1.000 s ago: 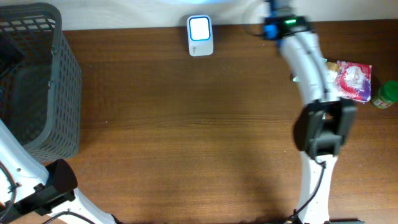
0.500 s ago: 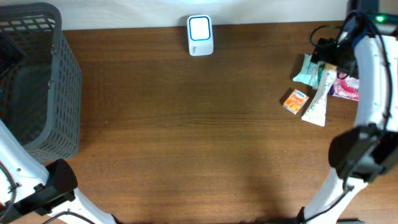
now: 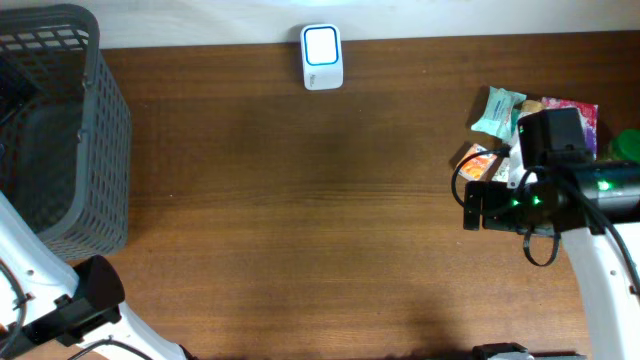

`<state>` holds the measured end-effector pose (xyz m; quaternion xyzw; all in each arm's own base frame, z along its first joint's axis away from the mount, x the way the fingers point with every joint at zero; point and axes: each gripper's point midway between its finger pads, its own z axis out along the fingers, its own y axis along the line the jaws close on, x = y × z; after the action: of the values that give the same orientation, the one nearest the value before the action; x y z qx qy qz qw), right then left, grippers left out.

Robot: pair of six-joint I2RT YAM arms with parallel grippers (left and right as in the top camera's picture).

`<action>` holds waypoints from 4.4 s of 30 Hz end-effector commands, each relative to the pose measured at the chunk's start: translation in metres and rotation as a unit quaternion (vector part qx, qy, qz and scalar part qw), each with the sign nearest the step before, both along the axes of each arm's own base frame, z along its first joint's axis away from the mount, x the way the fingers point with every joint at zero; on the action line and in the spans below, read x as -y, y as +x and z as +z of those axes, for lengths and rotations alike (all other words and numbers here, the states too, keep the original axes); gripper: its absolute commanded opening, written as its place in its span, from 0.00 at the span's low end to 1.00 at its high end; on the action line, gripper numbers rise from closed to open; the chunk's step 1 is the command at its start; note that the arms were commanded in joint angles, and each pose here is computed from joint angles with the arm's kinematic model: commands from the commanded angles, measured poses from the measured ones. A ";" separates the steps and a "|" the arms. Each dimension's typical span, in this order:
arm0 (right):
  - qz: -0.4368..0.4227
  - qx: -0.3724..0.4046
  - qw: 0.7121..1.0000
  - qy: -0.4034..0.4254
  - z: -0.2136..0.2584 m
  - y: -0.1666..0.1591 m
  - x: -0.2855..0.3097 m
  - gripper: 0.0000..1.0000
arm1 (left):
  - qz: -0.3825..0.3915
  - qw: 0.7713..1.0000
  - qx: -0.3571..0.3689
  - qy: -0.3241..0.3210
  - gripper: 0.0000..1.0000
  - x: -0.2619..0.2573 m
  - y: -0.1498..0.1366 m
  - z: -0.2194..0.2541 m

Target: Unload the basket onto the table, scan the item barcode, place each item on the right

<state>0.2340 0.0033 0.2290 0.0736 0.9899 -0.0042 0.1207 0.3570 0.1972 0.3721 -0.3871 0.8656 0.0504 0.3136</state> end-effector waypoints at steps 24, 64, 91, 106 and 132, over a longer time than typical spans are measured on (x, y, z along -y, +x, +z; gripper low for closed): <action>0.157 0.461 0.872 -0.049 -0.053 0.013 -0.016 0.99 | 0.006 1.000 0.004 0.002 0.99 -0.001 -0.003 0.003; 0.145 0.585 0.795 -0.068 -0.072 0.011 -0.020 0.99 | 0.007 1.000 0.004 0.002 0.99 -0.002 -0.003 0.003; 0.145 0.585 0.795 -0.068 -0.072 0.011 -0.020 0.99 | -0.370 0.891 0.212 0.156 0.99 0.201 -0.042 0.084; 0.145 0.585 0.795 -0.068 -0.072 0.011 -0.020 0.99 | -0.354 0.839 0.355 0.211 0.99 0.209 -0.074 -0.199; 0.145 0.585 0.795 -0.068 -0.072 0.011 -0.020 0.99 | -0.311 0.848 0.340 0.260 0.99 0.188 -0.111 -0.216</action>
<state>0.2449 0.0233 0.1599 -0.0944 0.7254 -0.0133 0.6817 0.2462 0.0092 0.1567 -0.0069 0.7347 0.0276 0.6778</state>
